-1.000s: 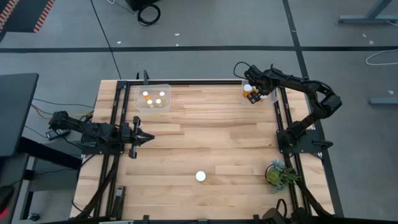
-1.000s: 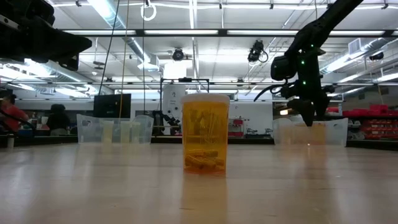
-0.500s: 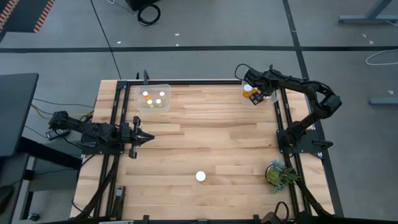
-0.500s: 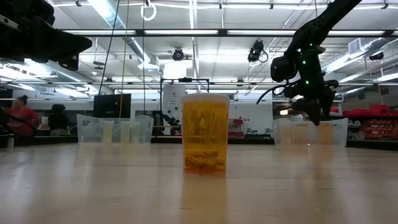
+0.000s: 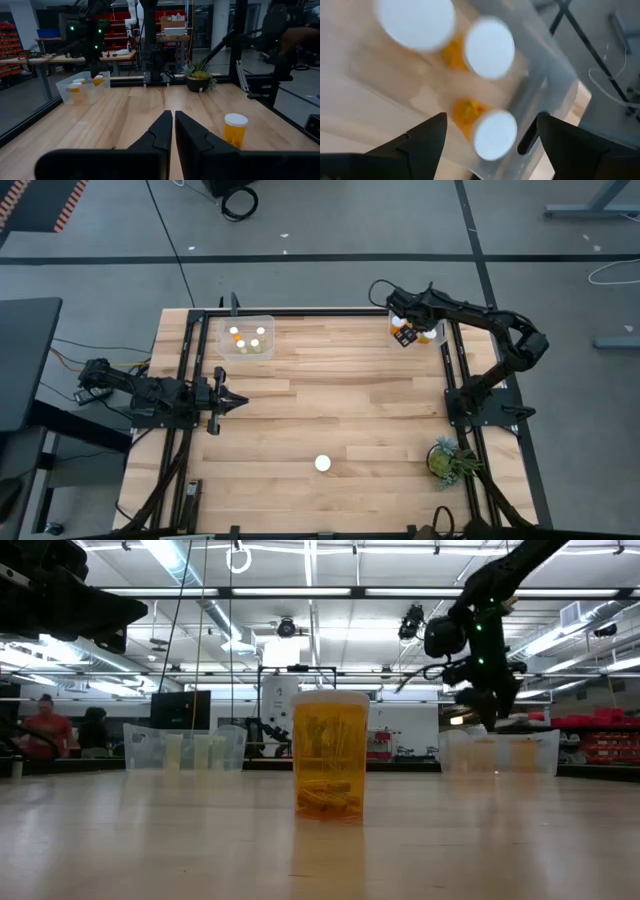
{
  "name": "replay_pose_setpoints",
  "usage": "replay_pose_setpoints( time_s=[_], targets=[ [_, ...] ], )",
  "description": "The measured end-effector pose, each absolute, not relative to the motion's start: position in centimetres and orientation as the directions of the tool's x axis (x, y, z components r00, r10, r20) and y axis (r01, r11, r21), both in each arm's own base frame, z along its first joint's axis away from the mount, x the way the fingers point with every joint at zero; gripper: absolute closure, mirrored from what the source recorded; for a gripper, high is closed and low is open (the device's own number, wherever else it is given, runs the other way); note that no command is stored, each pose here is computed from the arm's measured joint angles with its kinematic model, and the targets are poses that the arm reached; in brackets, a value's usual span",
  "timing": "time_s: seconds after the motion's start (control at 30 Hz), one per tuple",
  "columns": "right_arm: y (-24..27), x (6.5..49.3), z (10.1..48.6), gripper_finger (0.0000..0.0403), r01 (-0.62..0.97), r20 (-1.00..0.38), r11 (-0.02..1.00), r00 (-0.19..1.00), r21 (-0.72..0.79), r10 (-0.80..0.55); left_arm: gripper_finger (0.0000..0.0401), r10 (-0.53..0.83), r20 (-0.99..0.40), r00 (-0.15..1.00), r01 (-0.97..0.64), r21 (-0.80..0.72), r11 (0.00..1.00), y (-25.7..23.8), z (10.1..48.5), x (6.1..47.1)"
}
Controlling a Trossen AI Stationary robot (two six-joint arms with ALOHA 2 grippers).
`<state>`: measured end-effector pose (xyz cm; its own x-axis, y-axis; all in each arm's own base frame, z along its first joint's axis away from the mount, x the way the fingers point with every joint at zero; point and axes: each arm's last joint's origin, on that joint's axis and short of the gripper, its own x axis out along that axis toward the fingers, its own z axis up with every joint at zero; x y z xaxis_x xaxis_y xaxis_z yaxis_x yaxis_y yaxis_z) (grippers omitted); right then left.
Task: Pick and place medicine bottles into bin by pill shape (circle, oval)
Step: Put the orange capsule bottle into the right transparent bin
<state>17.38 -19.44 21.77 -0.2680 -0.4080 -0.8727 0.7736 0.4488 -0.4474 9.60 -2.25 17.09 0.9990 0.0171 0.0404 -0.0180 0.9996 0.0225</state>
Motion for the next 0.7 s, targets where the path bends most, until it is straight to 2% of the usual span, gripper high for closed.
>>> replay_pose_setpoints(
  time_s=[0.2, 0.37, 0.53, 0.7],
  targets=[
    [-18.7, 20.0, 24.0, 0.0087, 0.741, -0.882, 0.544, -0.136, -0.393, -0.451, 0.0366, 0.017, 0.040, 0.999, -0.018, 0.022, 1.000, -2.3, 17.1, 9.6],
    [-17.6, 22.8, 25.0, 0.0087, 0.684, -0.888, 0.675, 0.085, -0.277, -0.451, 0.0373, 0.017, 0.040, 0.999, -0.018, 0.023, 1.000, -2.2, 17.1, 9.6],
    [-15.7, 25.6, 25.4, 0.0087, 0.551, -0.872, 0.828, 0.349, -0.105, -0.343, 0.0378, 0.017, 0.040, 0.999, -0.018, 0.022, 1.000, -2.2, 17.1, 9.6],
    [-13.1, 27.6, 25.7, 0.0087, 0.410, -0.850, 0.910, 0.459, -0.057, -0.260, 0.0373, 0.017, 0.041, 0.999, -0.018, 0.022, 1.000, -2.2, 17.1, 9.6]
  ],
)
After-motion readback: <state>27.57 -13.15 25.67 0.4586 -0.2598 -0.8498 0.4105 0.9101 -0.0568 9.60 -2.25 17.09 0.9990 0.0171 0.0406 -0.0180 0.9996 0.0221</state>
